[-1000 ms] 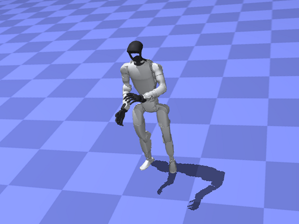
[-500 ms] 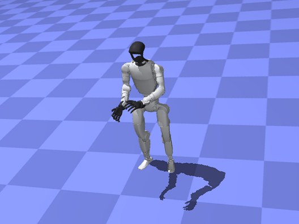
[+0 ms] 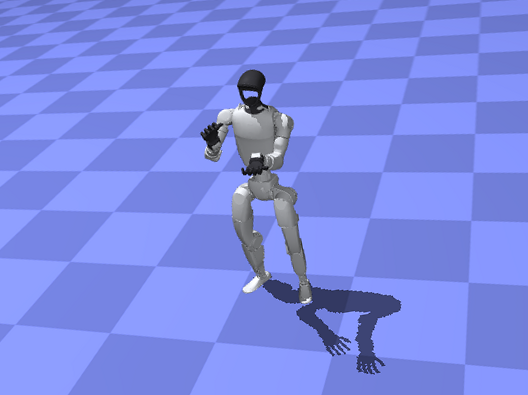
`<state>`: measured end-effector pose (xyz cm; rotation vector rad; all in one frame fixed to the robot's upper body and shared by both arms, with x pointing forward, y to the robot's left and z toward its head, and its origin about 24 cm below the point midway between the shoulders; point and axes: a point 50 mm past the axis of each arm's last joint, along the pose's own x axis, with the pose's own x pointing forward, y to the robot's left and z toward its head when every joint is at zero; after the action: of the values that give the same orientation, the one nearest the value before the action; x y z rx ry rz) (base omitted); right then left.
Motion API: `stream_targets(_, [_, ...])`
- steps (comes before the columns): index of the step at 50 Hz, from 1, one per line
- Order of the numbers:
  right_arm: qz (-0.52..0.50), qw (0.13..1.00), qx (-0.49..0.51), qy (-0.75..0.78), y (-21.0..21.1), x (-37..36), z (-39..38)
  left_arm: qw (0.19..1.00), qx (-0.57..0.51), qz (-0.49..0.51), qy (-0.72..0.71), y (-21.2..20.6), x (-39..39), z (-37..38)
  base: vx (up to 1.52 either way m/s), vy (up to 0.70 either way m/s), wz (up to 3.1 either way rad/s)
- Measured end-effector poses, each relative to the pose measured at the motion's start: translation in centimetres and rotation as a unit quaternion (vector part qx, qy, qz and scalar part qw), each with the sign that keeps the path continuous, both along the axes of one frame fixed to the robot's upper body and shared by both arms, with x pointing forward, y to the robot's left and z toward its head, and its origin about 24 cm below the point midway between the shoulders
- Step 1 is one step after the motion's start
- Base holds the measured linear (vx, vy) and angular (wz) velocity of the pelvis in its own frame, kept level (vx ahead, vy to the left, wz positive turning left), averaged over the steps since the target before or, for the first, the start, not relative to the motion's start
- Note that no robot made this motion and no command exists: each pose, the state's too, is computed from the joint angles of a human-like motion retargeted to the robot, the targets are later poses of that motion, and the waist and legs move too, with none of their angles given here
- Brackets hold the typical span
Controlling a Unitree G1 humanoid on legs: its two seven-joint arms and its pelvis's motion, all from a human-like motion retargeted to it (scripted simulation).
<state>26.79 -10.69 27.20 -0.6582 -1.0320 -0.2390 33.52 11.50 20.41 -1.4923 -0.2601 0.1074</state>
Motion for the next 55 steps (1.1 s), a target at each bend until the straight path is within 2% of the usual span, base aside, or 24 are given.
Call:
stream_targets(1, [0.004, 1.0, -0.005, 0.002, 0.0, -0.3, 0.3, 1.0, 0.002, 0.022, -0.005, 0.3, -0.1, 2.0, 0.17, -0.09, -0.14])
stream_targets(3, [0.022, 1.0, -0.008, 0.011, 0.1, -0.6, 0.7, 0.993, -0.068, 0.008, -0.091, 0.3, -1.6, 6.8, 0.17, -0.09, -0.17])
stream_targets(5, [0.037, 0.999, -0.025, 0.014, 0.2, -1.0, 1.2, 0.982, -0.055, 0.024, -0.177, 0.8, -3.3, 11.0, 0.17, -0.09, -0.19])
stream_targets(11, [0.09, 0.992, -0.092, 0.02, 0.7, -1.8, 2.5, 0.911, 0.051, 0.119, -0.392, 1.0, -10.3, 20.5, 0.16, -0.08, -0.28])
stream_targets(17, [0.121, 0.981, -0.146, 0.04, 1.5, -1.7, 3.3, 0.771, 0.203, 0.325, -0.508, 0.5, -17.1, 25.7, 0.12, -0.05, -0.51])
stream_targets(20, [0.135, 0.975, -0.173, 0.028, 2.0, -1.8, 3.8, 0.642, 0.273, 0.53, -0.482, 1.0, -19.8, 27.8, 0.07, -0.03, -0.65])
stream_targets(24, [0.164, 0.964, -0.209, 0.003, 3.0, -2.3, 4.4, 0.387, 0.29, 0.807, -0.339, 2.5, -22.3, 29.7, 0.02, -0.02, -0.58])
stream_targets(28, [0.199, 0.949, -0.242, -0.041, 5.8, -2.6, 5.4, 0.138, 0.247, 0.94, -0.191, 3.4, -22.3, 32.7, -0.02, -0.01, -0.5])
stream_targets(29, [0.202, 0.946, -0.245, -0.057, 6.8, -2.4, 5.8, 0.076, 0.265, 0.951, -0.143, 4.0, -21.4, 34.4, -0.06, 0.0, -0.34])
stream_targets(31, [0.204, 0.947, -0.242, -0.062, 8.5, -1.8, 6.0, -0.045, 0.43, 0.902, -0.001, 6.2, -17.1, 38.2, -0.06, 0.0, -0.3])
stream_targets(32, [0.2, 0.947, -0.245, -0.06, 9.5, -1.5, 6.2, -0.102, 0.531, 0.836, 0.093, 8.0, -14.9, 39.6, -0.07, 0.0, -0.29])
stream_targets(34, [0.176, 0.946, -0.27, -0.044, 10.7, -0.5, 6.0, -0.126, 0.681, 0.671, 0.266, 12.9, -11.6, 39.3, -0.08, 0.02, -0.3])
stream_targets(35, [0.17, 0.946, -0.275, -0.038, 11.0, -0.2, 5.9, -0.107, 0.706, 0.627, 0.312, 14.7, -11.2, 38.8, -0.07, 0.02, -0.35])
stream_targets(37, [0.166, 0.948, -0.27, -0.036, 11.2, 0.0, 6.0, -0.085, 0.698, 0.618, 0.353, 16.5, -11.7, 38.4, -0.05, 0.02, -0.36])
stream_targets(40, [0.156, 0.951, -0.261, -0.055, 10.6, -0.1, 6.3, -0.153, 0.636, 0.691, 0.307, 15.4, -12.2, 38.6, -0.04, 0.02, -0.26])
stream_targets(43, [0.141, 0.951, -0.267, -0.066, 9.8, -0.1, 6.0, -0.205, 0.625, 0.703, 0.268, 14.3, -11.1, 37.9, 0.0, 0.0, 0.0])
stream_targets(55, [0.16, 0.952, -0.262, -0.015, 9.2, 0.2, 5.7, -0.097, 0.741, 0.607, 0.271, 14.2, -9.1, 37.5, -0.03, 0.02, 0.35])
